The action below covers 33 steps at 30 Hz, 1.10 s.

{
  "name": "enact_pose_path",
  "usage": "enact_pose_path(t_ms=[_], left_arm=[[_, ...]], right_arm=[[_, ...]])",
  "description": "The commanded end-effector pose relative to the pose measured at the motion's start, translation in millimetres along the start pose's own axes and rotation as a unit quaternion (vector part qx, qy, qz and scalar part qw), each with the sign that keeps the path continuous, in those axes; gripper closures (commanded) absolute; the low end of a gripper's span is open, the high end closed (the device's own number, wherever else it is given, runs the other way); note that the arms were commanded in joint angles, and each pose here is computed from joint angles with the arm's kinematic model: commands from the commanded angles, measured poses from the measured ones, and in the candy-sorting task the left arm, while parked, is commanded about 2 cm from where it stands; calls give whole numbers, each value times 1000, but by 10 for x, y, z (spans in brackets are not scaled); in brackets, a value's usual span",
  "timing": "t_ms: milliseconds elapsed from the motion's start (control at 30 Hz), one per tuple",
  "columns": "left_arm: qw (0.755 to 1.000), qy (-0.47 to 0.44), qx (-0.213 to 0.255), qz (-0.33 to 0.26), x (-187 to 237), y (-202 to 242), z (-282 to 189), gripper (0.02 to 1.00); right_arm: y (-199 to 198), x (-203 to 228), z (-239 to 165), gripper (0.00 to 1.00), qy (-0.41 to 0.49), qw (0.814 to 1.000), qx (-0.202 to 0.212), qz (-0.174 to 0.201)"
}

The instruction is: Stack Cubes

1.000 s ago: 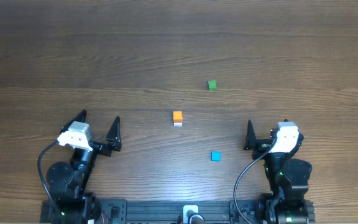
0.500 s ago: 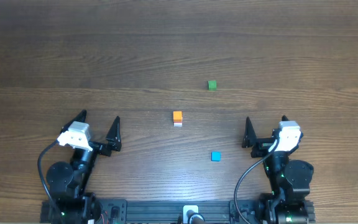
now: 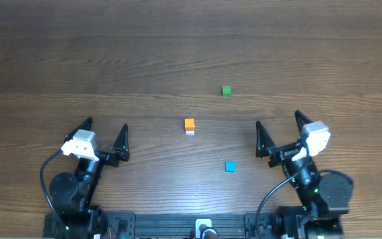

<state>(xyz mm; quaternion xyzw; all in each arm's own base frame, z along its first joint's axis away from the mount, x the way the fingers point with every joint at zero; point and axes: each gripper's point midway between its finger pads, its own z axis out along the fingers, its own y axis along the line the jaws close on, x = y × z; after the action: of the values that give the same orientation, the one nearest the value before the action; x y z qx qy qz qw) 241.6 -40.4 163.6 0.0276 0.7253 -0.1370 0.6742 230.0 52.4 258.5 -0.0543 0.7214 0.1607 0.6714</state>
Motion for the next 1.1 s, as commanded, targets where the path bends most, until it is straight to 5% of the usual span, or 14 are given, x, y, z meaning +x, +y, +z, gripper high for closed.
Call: enact_pose_path(t_ms=[33, 300, 633, 867, 1100], left_arm=[[1000, 1, 9, 8, 20, -30, 2, 20], [1000, 1, 9, 8, 20, -30, 2, 20], [1000, 1, 9, 8, 20, -30, 2, 20], [1000, 1, 9, 8, 20, -30, 2, 18], [1000, 1, 9, 8, 20, -30, 2, 20]], right_arm=[[59, -460, 119, 9, 42, 999, -5, -18], [-105, -417, 757, 9, 258, 965, 13, 53], [183, 830, 1511, 7, 506, 860, 48, 36], [111, 1519, 1760, 9, 569, 810, 132, 51], [-47, 1879, 2001, 7, 588, 788, 176, 45]])
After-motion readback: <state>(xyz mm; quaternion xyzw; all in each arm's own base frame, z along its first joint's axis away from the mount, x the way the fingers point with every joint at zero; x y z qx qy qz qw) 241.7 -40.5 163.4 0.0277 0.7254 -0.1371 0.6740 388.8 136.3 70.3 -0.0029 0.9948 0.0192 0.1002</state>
